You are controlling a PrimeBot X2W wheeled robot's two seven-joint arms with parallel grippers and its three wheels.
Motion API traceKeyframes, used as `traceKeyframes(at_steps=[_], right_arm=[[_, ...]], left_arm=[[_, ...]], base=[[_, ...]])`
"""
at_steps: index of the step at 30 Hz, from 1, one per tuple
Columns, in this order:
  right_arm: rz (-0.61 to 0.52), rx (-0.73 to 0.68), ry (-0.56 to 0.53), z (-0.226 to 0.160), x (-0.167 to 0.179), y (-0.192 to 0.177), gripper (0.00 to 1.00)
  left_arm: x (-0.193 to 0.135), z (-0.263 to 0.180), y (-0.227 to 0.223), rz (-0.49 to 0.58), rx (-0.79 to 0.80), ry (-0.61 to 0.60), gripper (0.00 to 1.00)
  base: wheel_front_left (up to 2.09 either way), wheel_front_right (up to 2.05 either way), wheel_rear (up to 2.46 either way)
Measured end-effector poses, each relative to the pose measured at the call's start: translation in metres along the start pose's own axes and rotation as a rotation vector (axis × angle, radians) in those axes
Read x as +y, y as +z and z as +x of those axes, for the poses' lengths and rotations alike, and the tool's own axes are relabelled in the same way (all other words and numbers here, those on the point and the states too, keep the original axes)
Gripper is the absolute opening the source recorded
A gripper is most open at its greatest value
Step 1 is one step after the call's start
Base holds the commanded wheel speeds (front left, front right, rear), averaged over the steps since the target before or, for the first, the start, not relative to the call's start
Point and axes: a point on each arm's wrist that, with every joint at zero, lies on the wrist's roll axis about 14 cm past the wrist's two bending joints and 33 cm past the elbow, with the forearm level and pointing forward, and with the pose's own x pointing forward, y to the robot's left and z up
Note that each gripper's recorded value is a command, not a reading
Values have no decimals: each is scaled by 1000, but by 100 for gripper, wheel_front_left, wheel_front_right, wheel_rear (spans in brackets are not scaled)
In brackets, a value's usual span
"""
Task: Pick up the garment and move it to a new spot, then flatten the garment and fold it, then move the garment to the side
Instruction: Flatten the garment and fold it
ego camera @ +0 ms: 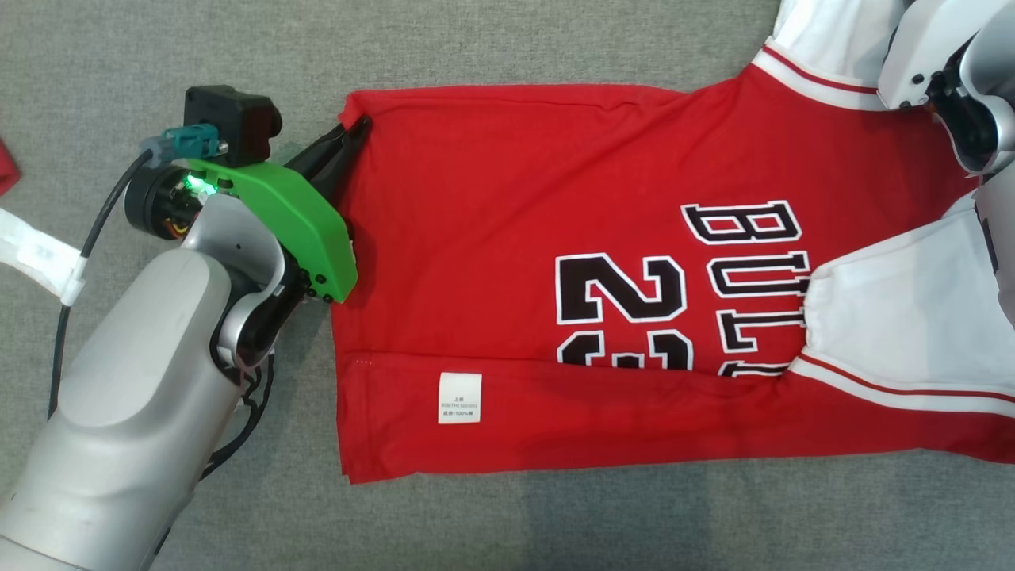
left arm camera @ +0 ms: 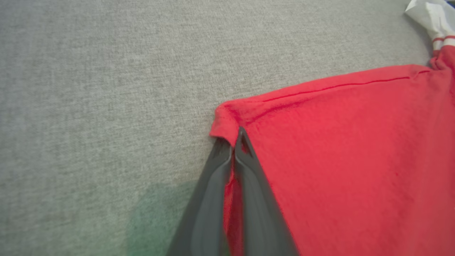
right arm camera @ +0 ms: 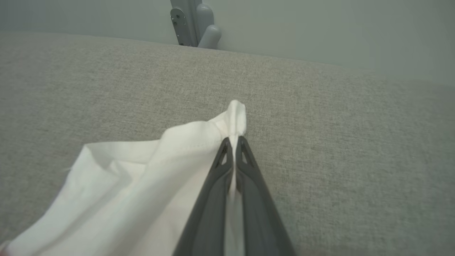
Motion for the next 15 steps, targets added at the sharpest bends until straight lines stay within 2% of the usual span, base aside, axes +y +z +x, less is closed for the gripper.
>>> traceKeyframes(at_steps=[6, 15], right_arm=[[19, -98, -37, -20, -19, 26, 0], [19, -215, 7, -70, -13, 47, 0]], left_arm=[[7, -8, 13, 1, -47, 24, 0], [1, -34, 32, 0, -129, 39, 0]], base=[[0, 0, 0], [0, 0, 0]])
